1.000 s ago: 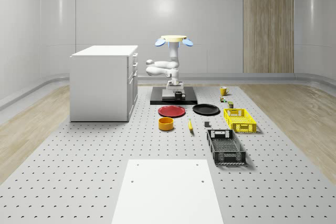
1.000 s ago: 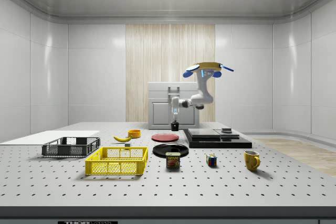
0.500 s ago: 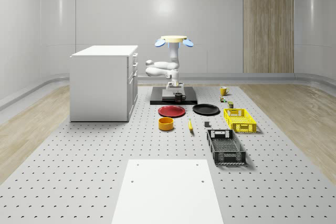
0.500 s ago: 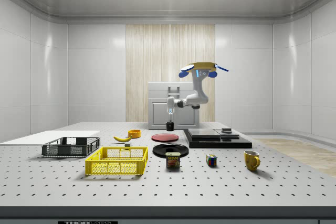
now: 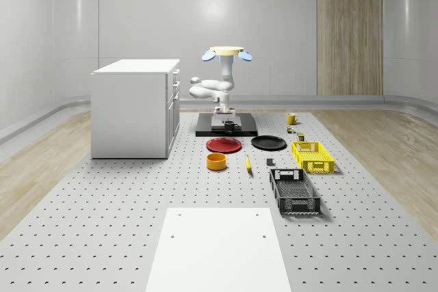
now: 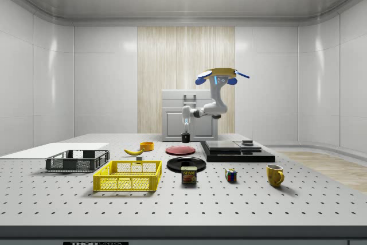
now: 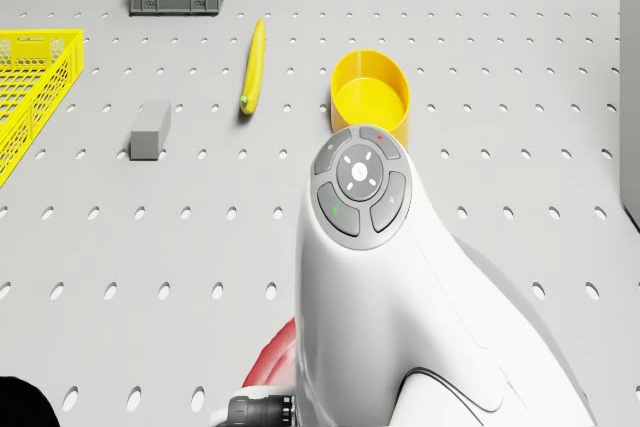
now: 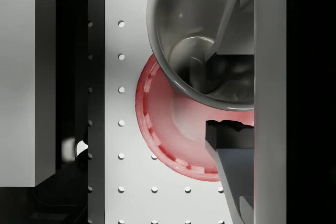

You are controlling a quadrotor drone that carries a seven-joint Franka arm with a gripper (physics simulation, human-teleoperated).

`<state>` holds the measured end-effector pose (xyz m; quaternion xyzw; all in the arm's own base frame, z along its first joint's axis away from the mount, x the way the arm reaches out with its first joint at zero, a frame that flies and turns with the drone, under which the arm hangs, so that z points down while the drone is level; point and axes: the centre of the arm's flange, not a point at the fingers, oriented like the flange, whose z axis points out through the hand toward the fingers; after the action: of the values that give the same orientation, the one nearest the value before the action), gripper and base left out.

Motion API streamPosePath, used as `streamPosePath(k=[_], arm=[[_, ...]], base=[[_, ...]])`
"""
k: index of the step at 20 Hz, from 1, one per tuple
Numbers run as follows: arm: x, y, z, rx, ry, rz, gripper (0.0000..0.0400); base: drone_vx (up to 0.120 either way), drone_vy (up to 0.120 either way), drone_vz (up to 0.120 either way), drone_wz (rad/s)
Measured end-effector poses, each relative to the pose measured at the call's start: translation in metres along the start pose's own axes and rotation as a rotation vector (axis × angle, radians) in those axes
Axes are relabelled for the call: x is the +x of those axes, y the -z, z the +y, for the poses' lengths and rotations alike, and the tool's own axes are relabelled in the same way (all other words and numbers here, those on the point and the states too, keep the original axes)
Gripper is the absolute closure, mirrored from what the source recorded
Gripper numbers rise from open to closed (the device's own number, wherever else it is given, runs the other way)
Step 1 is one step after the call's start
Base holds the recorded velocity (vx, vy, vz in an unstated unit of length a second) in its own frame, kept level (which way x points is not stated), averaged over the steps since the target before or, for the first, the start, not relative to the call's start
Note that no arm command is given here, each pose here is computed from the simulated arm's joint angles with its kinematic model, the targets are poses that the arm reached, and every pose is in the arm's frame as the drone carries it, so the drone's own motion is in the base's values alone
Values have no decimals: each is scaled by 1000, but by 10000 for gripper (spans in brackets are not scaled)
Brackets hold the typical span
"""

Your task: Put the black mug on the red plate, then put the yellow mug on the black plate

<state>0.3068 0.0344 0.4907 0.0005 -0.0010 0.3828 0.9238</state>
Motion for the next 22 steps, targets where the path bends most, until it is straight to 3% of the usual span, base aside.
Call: streamPosePath(k=[9, 18, 22], arm=[[15, -21, 15, 0, 0, 0, 290], [18, -49, 18, 0, 0, 0, 290], [23, -58, 13, 0, 0, 0, 290]], base=[[0, 0, 0, 0], [0, 0, 0, 0], [0, 0, 0, 0]])
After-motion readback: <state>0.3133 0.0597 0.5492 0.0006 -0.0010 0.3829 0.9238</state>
